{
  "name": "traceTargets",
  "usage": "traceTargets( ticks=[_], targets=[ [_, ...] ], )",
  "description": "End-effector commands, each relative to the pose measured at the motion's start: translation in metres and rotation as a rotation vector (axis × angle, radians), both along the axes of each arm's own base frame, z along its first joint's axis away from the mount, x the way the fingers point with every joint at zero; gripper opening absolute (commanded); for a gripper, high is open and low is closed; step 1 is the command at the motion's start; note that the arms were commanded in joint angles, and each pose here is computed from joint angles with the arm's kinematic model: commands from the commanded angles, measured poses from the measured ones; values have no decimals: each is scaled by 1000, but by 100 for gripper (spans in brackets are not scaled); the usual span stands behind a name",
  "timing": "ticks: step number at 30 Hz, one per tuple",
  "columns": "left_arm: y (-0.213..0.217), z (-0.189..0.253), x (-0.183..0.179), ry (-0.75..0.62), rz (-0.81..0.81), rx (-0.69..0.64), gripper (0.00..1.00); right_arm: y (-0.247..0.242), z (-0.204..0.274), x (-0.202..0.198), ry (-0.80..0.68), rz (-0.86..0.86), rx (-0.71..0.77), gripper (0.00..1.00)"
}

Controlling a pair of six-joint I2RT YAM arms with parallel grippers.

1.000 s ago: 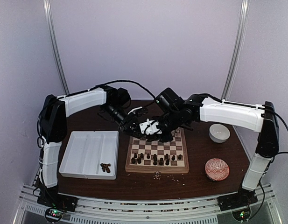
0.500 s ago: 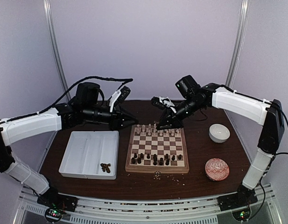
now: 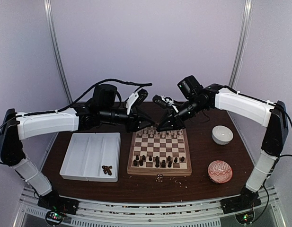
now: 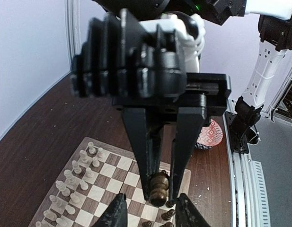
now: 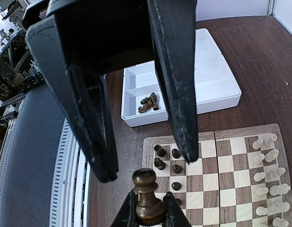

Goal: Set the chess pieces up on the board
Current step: Pass from the right arm to the left

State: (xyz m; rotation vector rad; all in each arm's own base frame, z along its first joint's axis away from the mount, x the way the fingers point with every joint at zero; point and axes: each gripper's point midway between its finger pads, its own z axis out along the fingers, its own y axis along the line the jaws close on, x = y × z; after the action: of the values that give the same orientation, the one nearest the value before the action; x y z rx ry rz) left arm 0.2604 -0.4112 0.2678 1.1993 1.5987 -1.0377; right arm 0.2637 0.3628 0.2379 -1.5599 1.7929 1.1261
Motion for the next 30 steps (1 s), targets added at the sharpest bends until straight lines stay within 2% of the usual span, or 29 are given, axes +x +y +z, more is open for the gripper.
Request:
traceTargets(
  ticks=[1,13,20,21,25,30],
  targets=[
    [-14,20,-3,-40,-56,-54,35,3,9,1,3,6,29,12],
    [-21,6,-4,4,-86,-10,24,4,8,1,6,9,29,12],
    [-23,2,-4,23,-98,9,8,4,7,2,4,5,27,12],
    [-23,2,-4,23,-97,10,7,4,7,2,0,3,25,13],
    [-23,4,0,28,-79,39,4,-9,-3,1,-38,-9,-35,29],
    [-18,-10,8,42,-29,151,3,-66,-39,-3,-53,-42,-199,46]
  ],
)
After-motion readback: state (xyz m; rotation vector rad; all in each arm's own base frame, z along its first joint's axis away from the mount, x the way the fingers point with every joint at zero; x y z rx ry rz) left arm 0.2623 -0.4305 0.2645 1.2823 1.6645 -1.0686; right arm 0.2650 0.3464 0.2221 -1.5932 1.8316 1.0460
